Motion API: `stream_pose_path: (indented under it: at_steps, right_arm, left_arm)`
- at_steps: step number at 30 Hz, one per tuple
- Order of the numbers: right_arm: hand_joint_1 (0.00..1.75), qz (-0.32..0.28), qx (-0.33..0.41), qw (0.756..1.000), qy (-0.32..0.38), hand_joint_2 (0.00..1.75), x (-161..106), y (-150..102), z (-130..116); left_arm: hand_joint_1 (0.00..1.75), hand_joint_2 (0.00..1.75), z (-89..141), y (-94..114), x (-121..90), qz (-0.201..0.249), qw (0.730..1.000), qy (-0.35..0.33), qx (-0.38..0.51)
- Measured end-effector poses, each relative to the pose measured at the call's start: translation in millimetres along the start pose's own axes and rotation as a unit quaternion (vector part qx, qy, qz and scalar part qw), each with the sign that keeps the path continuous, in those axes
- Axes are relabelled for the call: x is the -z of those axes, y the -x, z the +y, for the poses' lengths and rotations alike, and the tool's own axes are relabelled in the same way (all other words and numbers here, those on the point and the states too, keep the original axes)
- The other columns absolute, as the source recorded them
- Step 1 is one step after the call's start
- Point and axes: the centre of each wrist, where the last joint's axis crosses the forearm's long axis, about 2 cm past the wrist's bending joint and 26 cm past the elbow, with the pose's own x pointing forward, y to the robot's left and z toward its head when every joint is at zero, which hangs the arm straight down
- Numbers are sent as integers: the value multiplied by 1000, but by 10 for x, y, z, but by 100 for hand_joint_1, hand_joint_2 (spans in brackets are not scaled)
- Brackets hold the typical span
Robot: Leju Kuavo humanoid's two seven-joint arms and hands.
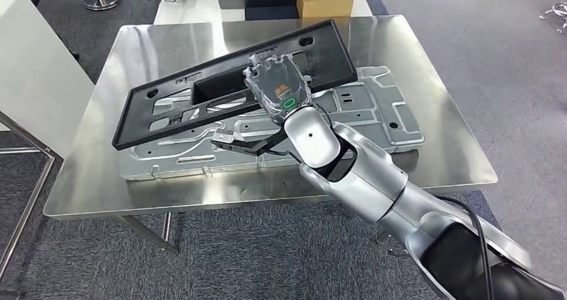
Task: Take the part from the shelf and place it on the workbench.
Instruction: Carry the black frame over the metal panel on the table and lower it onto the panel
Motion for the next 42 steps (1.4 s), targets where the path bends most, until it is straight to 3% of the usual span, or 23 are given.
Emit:
stream_pose_path:
  at_steps: [42]
  right_arm:
    - [175, -3, 5, 1000, -31, 175, -89, -20, 203]
  left_arm:
    - [0, 175, 24, 14, 9, -2, 1000, 1, 7]
